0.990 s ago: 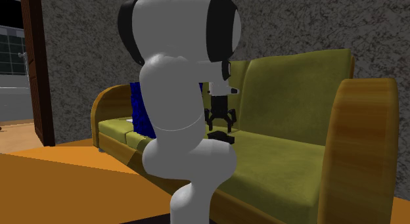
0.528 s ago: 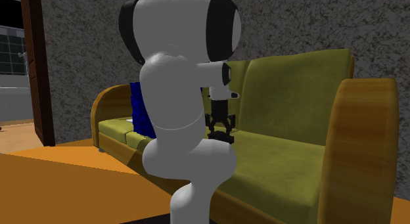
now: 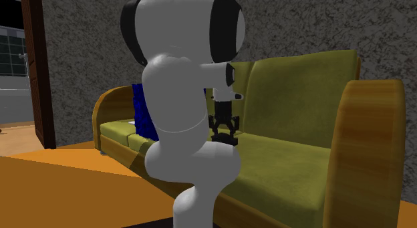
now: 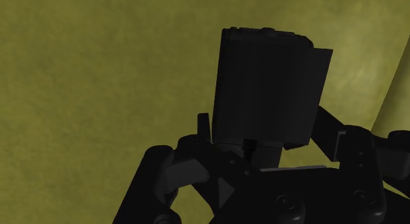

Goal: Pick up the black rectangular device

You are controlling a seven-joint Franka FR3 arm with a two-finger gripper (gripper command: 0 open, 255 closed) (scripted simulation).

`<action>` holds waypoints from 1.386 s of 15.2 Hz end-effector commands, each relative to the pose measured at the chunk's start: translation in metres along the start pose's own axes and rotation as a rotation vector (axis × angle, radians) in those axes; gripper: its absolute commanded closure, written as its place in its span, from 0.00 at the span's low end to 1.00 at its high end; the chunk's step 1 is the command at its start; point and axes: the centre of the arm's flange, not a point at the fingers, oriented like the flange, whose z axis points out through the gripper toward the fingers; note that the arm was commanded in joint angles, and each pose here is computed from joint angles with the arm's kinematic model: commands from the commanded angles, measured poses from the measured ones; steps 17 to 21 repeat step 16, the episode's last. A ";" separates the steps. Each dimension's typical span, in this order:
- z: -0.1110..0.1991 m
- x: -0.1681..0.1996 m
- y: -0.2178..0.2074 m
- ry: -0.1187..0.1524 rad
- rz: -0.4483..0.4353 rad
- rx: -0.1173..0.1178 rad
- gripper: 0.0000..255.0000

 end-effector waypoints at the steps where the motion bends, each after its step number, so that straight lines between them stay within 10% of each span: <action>1: -0.008 0.000 0.000 -0.002 0.000 0.000 1.00; 21: -0.077 -0.001 0.003 -0.002 0.000 0.000 1.00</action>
